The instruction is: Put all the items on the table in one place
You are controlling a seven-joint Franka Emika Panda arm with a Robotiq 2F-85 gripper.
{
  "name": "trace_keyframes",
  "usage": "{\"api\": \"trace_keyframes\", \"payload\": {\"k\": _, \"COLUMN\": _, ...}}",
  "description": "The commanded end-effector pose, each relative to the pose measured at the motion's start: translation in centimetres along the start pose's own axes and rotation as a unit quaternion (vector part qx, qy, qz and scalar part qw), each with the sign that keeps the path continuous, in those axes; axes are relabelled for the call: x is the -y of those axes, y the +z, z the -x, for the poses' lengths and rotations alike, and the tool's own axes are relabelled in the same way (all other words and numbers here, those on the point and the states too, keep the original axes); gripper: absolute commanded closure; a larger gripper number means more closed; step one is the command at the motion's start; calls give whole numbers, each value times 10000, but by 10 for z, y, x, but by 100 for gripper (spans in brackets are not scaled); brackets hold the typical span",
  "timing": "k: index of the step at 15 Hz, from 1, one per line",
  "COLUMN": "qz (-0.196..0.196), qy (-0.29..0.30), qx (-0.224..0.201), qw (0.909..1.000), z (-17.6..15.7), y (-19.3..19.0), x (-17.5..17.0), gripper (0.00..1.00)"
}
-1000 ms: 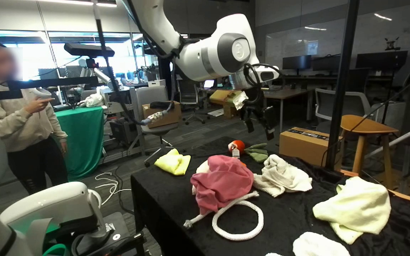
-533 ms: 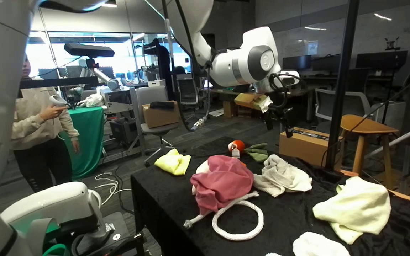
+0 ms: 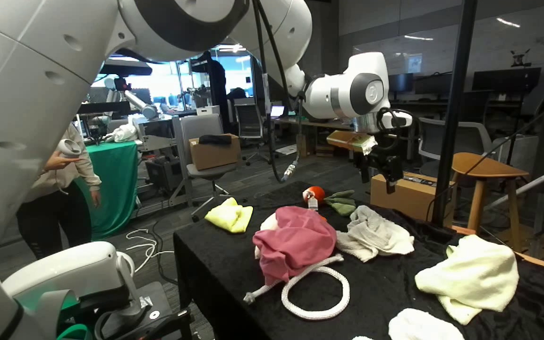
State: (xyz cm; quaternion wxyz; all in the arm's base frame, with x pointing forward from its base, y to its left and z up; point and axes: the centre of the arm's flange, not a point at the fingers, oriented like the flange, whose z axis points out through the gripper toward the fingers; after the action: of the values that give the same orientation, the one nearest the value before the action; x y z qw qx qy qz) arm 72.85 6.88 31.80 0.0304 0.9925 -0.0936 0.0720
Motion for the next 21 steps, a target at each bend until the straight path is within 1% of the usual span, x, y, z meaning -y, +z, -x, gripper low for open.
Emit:
{"api": "trace_keyframes", "payload": {"k": 1, "qz": -203, "qy": -258, "qx": 417, "qw": 9986, "z": -28, "y": 20, "x": -3, "gripper": 0}}
{"api": "trace_keyframes", "payload": {"k": 5, "qz": -289, "qy": -502, "qx": 608, "qw": 9965, "z": -34, "y": 59, "x": -13, "gripper": 0}}
{"api": "trace_keyframes", "payload": {"k": 9, "qz": -353, "qy": -587, "qx": 720, "qw": 9950, "z": -37, "y": 95, "x": -25, "gripper": 0}}
{"api": "trace_keyframes", "payload": {"k": 13, "qz": -308, "qy": -597, "qx": 807, "qw": 9945, "z": -40, "y": 112, "x": -32, "gripper": 0}}
{"api": "trace_keyframes", "payload": {"k": 15, "qz": -246, "qy": -606, "qx": 824, "qw": 9944, "z": -39, "y": 107, "x": -33, "gripper": 0}}
{"api": "trace_keyframes", "payload": {"k": 17, "qz": -190, "qy": -587, "qx": 866, "qw": 9943, "z": -39, "y": 93, "x": -33, "gripper": 0}}
{"api": "trace_keyframes", "payload": {"k": 20, "qz": -206, "qy": -665, "qx": 1216, "qw": 9901, "z": -35, "y": 69, "x": -30, "gripper": 0}}
{"api": "trace_keyframes", "payload": {"k": 21, "qz": -280, "qy": -745, "qx": 1406, "qw": 9869, "z": -32, "y": 63, "x": -28, "gripper": 0}}
